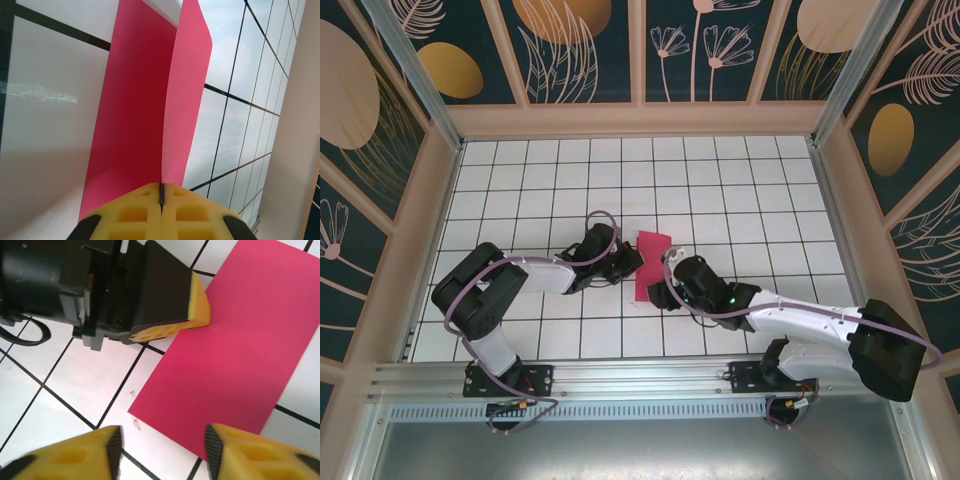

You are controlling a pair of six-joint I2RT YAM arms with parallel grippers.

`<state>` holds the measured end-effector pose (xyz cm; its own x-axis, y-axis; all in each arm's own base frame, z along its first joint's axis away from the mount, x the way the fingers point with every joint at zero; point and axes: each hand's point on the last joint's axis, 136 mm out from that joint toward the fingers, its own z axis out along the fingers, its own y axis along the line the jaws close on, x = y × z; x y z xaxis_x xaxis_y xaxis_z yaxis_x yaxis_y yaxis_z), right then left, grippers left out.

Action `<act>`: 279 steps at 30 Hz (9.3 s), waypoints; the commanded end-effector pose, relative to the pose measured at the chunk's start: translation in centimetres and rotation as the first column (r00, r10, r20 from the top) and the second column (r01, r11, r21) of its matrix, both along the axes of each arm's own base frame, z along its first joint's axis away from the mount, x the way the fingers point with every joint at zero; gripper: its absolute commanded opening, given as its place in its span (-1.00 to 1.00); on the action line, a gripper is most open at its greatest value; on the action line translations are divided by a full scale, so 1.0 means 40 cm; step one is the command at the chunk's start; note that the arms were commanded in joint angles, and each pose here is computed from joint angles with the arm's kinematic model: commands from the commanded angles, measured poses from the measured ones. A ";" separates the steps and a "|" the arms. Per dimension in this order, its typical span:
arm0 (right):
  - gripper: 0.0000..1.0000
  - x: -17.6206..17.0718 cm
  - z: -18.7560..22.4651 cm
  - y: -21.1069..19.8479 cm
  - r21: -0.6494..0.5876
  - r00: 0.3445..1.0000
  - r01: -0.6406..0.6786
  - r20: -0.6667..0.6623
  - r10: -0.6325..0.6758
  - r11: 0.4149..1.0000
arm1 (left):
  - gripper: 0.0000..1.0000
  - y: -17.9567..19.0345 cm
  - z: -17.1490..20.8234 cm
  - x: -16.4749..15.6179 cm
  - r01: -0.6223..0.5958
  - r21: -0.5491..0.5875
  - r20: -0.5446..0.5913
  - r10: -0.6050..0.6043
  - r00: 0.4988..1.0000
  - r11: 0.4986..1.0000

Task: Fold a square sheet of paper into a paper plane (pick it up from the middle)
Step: Fold the triangle a second time at the center of the table.

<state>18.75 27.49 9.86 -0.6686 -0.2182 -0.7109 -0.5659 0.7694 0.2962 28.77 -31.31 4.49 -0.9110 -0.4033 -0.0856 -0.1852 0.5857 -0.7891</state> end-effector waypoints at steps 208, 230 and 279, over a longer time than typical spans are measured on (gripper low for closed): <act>-0.84 0.239 -0.198 -0.101 0.185 0.896 -0.029 -0.431 0.108 0.982 | -0.97 -0.016 -0.134 -0.113 0.286 0.262 -0.066 -0.278 0.958 0.922; -0.81 0.253 -0.200 -0.114 0.141 0.904 -0.026 -0.420 0.083 0.990 | -0.97 -0.004 -0.139 -0.115 0.283 0.288 -0.072 -0.274 0.959 0.915; -0.79 0.224 -0.248 -0.119 0.140 0.885 -0.005 -0.460 0.070 0.990 | -0.89 -0.146 0.038 0.038 0.149 0.091 0.107 -0.159 0.981 0.985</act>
<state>28.41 23.29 1.83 -0.9063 -0.1726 -0.3859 -0.3966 0.6631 0.6348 29.58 -36.56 6.03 -0.9480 -0.2294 -0.2205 0.0087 0.6740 -0.7387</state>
